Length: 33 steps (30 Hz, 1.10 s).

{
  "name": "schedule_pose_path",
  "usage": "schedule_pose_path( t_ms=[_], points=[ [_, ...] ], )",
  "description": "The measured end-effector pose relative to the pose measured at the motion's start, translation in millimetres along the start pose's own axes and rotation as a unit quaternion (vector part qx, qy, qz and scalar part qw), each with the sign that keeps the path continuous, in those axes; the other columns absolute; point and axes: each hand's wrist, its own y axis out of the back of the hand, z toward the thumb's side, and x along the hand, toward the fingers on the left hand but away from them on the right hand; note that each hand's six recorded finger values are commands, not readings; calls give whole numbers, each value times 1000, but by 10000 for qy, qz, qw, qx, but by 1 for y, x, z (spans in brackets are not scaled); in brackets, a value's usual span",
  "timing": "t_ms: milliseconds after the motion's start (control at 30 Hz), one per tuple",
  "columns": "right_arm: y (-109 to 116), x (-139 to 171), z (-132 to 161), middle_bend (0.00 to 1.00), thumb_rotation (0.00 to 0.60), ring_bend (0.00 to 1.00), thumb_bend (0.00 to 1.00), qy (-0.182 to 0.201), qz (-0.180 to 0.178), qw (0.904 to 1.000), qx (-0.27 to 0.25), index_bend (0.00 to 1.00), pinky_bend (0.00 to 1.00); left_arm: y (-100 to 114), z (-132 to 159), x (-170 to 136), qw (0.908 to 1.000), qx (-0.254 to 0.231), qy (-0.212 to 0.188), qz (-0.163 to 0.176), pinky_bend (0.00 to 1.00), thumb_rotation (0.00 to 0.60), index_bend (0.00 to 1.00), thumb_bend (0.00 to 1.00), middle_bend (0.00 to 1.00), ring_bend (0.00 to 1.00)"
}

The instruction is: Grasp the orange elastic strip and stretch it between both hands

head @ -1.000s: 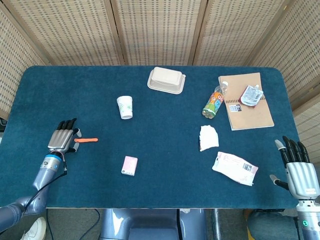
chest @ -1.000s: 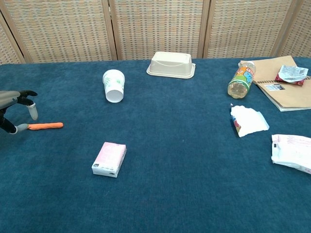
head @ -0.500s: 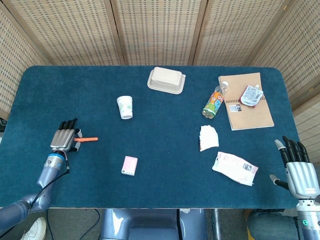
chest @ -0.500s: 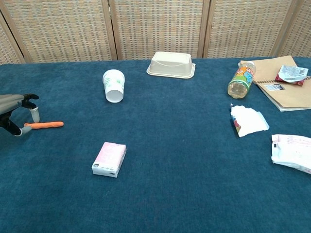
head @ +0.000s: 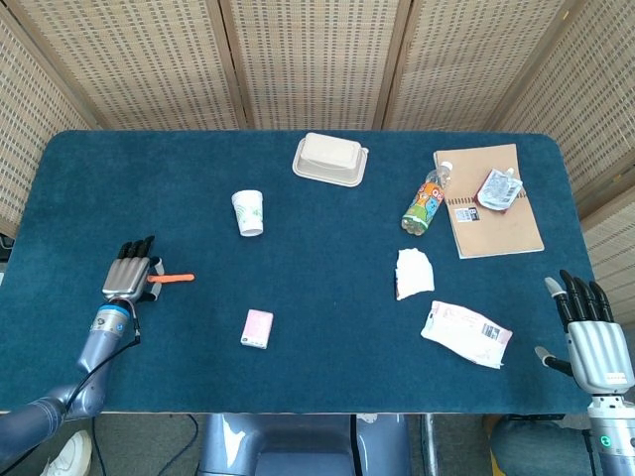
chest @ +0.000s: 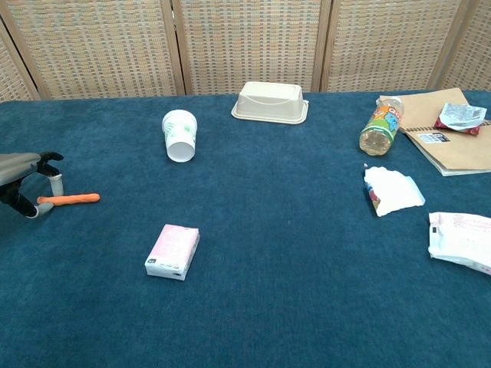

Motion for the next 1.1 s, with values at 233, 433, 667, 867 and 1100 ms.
schedule_pose_path(
  t_ms=[233,433,667,867,1100],
  points=[
    [-1,0,0,0,600,0,0,-9,13,10000,5,0,0,-1,0,1,10000,-13,9,-3,0,600,505,449,0,0],
    [-1,0,0,0,600,0,0,-8,15,10000,5,0,0,-1,1,1,10000,-38,11,-7,0,600,551,453,0,0],
    [0,0,0,0,600,0,0,-9,9,10000,-2,0,0,-3,1,1,10000,-61,12,-29,0,600,599,467,0,0],
    [-1,0,-1,0,600,0,0,-8,22,10000,-2,0,0,-1,3,0,9998,-172,-16,-8,0,600,623,467,0,0],
    [-1,0,0,0,600,0,0,-10,19,10000,-2,0,0,10,7,-6,9982,-551,-194,105,0,600,661,467,0,0]
  ],
)
